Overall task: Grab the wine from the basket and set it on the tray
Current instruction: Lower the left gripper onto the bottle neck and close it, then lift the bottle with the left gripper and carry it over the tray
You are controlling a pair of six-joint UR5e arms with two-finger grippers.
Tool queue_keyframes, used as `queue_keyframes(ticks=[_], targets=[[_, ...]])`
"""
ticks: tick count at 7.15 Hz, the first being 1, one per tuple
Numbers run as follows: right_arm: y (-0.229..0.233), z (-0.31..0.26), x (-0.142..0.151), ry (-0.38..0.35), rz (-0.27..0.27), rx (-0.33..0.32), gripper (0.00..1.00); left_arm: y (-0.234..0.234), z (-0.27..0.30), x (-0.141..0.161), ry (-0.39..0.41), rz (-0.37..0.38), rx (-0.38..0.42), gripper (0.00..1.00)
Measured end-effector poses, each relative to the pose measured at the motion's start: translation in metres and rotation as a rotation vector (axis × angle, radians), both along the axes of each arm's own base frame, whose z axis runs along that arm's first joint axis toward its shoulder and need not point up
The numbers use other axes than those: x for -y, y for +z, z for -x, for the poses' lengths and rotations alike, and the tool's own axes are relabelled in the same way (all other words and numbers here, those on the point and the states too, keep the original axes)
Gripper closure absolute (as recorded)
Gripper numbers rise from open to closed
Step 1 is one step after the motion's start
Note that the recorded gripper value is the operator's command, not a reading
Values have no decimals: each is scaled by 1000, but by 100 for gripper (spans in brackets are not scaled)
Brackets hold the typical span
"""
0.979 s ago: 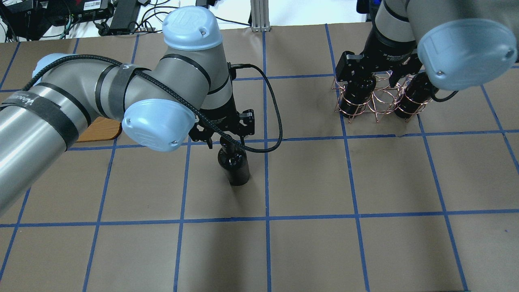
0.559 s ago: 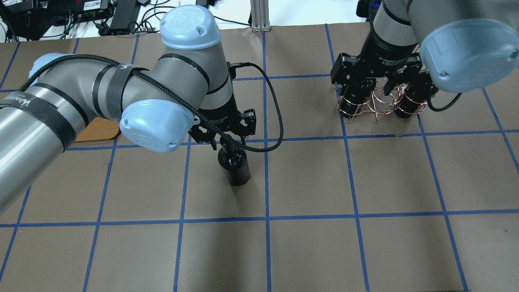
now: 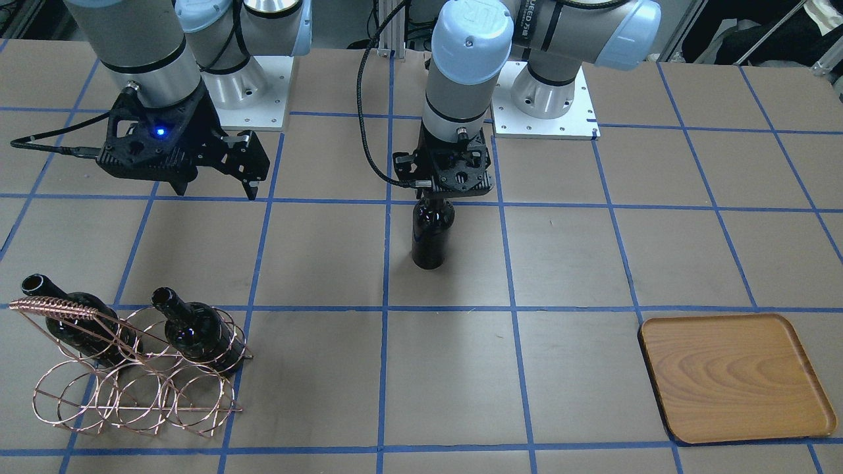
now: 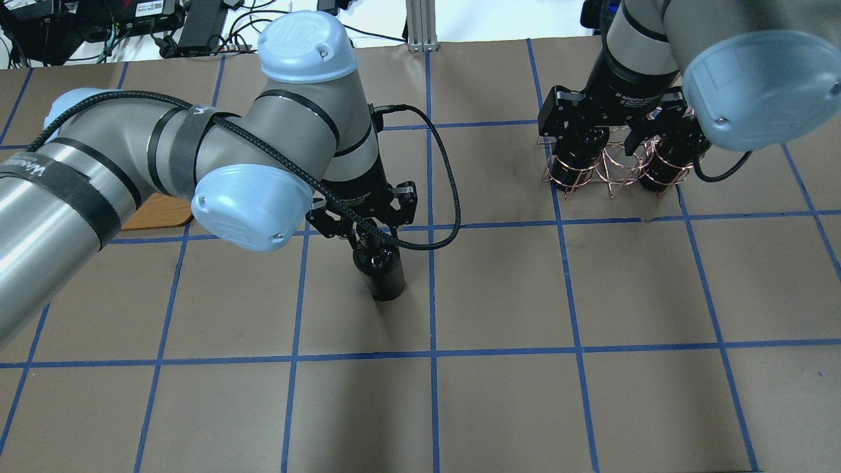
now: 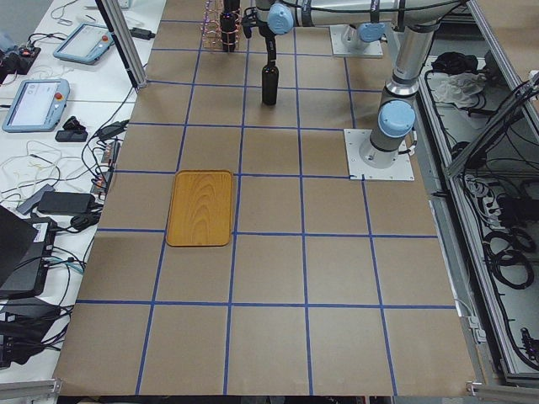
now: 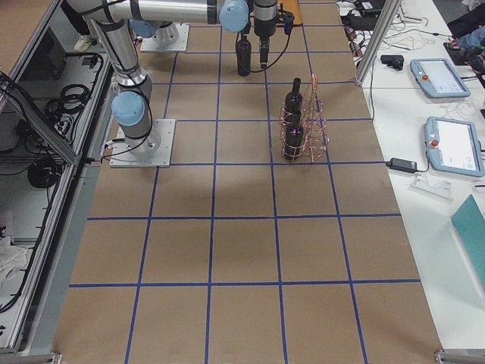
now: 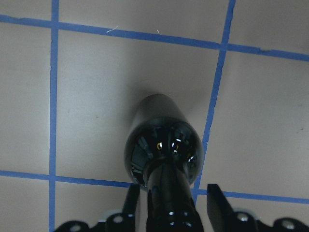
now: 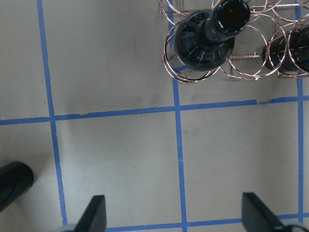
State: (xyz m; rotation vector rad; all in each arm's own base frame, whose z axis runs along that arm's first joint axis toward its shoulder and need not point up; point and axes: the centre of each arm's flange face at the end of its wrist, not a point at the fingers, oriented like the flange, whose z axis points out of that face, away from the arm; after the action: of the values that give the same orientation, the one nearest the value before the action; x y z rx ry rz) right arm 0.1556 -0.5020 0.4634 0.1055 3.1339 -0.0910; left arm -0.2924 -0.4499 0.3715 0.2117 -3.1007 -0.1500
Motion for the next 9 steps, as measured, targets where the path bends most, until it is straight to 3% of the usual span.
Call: queue_keyframes(ticks=[1,4,6,9], targets=[[0,0,0,3,2,0,0,0,-1,-1,0,1,1,100],[1,1,1,9,10,-2,0,4,-2,-1,-15,11,5,100],[1,1,1,8,13,-4,0,35,-13,11,-33,77,28,100],[2,2,2,6,15,-5,0,113,-105,68,-128,142,32,100]])
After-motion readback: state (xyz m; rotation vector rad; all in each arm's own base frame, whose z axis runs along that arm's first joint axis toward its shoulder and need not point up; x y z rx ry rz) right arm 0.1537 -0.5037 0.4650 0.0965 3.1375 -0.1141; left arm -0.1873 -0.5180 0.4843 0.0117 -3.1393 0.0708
